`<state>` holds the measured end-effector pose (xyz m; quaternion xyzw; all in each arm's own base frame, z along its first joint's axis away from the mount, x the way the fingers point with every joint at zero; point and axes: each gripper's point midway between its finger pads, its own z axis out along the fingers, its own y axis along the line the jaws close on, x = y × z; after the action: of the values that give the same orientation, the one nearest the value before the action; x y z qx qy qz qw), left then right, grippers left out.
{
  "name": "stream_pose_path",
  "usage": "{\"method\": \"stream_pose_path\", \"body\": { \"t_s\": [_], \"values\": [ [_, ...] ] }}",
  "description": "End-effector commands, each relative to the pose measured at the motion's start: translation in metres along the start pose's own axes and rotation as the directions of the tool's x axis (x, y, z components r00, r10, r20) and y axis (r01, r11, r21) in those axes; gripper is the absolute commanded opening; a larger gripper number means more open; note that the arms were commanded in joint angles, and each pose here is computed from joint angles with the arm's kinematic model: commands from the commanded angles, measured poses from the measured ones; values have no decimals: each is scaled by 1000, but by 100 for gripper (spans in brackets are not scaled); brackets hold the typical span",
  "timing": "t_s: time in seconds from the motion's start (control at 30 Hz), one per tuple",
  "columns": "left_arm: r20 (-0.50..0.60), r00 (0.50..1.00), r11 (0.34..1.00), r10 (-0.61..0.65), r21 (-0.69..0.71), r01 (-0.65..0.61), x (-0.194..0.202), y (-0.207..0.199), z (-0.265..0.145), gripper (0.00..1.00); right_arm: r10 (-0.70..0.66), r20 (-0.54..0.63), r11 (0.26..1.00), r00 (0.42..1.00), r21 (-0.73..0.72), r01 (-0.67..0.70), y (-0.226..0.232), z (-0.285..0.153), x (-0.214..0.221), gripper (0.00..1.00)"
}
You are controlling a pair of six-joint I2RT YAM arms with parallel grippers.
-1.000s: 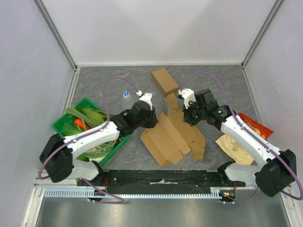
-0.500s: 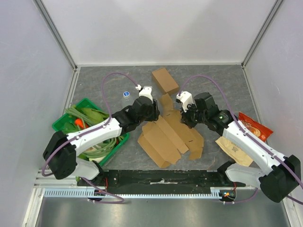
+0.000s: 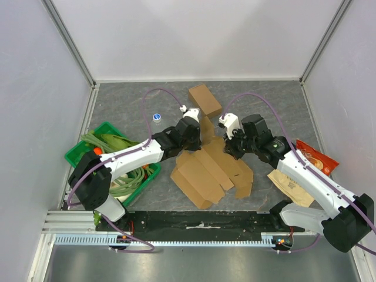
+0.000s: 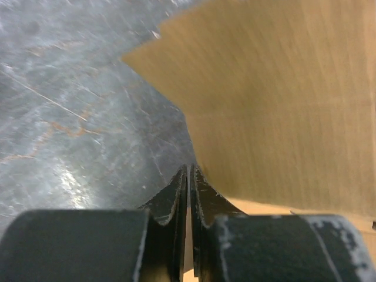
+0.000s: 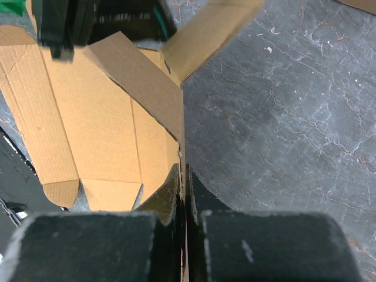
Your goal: Fold the paper box
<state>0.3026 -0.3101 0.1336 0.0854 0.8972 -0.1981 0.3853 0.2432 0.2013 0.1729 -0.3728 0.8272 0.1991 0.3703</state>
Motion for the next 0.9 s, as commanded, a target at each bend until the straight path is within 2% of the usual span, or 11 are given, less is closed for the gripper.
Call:
{"method": "stream_pose_path", "body": {
  "t_s": [0.0,0.03,0.13,0.2,0.27,0.4,0.53,0.57,0.63,0.73,0.87],
  "values": [
    [-16,999,994,28,102,-27,14,-35,-8,9,-15,100,1000,995,-3,16,2,-9,-31,0],
    [12,999,989,37,140,-38,14,-49,-13,9,-8,92,1000,996,-4,8,2,-7,-29,0],
    [-39,999,979,-6,202,14,31,-58,-14,9,11,84,1000,996,-14,-10,3,-2,-28,0],
    [-85,996,983,-7,184,23,46,-54,-5,9,18,84,1000,996,-23,-16,6,-1,-28,0],
    [-83,996,988,9,157,5,47,-48,-3,9,21,85,1000,996,-18,-20,5,-2,-28,0],
    [36,999,981,30,192,-36,14,-50,-32,14,33,43,999,999,-5,-33,3,-3,-20,0],
    [205,978,958,-31,287,-30,-30,-57,-78,30,41,14,999,999,-25,-40,8,-4,-12,0],
    [244,968,938,-63,346,-27,-44,-66,-88,31,42,14,999,999,-26,-41,8,-5,-11,0],
    [274,955,922,-111,387,-4,-65,-67,-99,32,41,13,998,999,-41,-40,11,-6,-10,0],
    [276,956,922,-95,387,-20,-82,-76,-95,27,32,22,998,999,-56,-31,15,-7,-12,0],
    [244,965,914,-91,405,-16,-86,-90,-81,22,26,38,998,999,-56,-24,15,-9,-19,0]
  ]
}}
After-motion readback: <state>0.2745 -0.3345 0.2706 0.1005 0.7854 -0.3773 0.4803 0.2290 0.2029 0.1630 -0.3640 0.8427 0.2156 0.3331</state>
